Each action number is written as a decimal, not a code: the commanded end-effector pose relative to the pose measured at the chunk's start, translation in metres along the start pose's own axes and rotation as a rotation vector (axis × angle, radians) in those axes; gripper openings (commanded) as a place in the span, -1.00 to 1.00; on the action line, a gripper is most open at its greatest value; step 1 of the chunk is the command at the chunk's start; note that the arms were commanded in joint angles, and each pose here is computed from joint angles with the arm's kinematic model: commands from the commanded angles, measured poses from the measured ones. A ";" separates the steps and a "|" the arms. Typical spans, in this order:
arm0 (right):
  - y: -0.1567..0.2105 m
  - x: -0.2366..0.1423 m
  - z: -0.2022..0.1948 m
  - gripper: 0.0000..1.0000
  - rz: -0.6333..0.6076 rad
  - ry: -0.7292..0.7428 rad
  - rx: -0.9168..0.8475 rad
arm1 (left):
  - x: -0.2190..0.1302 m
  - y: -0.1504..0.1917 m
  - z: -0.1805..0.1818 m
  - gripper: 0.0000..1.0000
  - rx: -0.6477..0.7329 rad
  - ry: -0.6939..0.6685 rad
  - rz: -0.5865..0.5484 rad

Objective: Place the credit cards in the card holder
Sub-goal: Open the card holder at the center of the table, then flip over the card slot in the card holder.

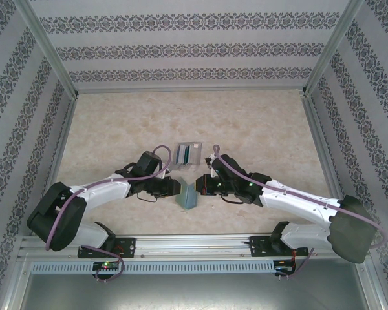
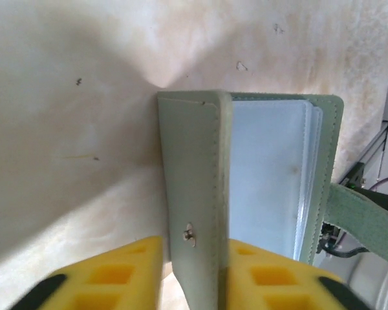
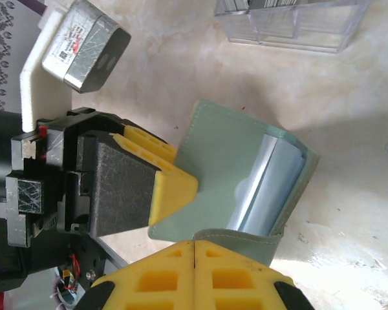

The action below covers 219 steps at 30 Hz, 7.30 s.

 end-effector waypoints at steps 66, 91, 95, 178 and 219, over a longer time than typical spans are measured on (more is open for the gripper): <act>0.023 0.081 -0.046 0.10 0.123 0.238 0.142 | -0.002 0.013 0.016 -1.00 -0.134 -0.114 -0.080; 0.019 0.065 -0.049 0.03 0.087 0.282 0.087 | -0.002 0.013 0.017 -1.00 -0.149 -0.130 -0.082; 0.017 0.058 -0.045 0.02 0.074 0.292 0.068 | -0.002 0.014 0.018 -1.00 -0.151 -0.129 -0.087; 0.018 0.068 -0.037 -0.74 0.092 0.319 0.009 | 0.008 0.010 0.020 -1.00 -0.142 -0.120 -0.039; 0.017 0.093 -0.039 -0.09 0.114 -0.053 0.138 | 0.025 0.016 0.031 -1.00 -0.128 -0.090 -0.020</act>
Point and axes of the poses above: each hand's point on the last joint's axis, 136 mm out from that joint toward the fingers, its own x axis out along the fingers, its own z axis along the line the jaws close on, y = z × x, the point moved 9 cm from there along -x, back along the fingers, and after that the axes turned 13 degrees about x, right-handed, at the moved point
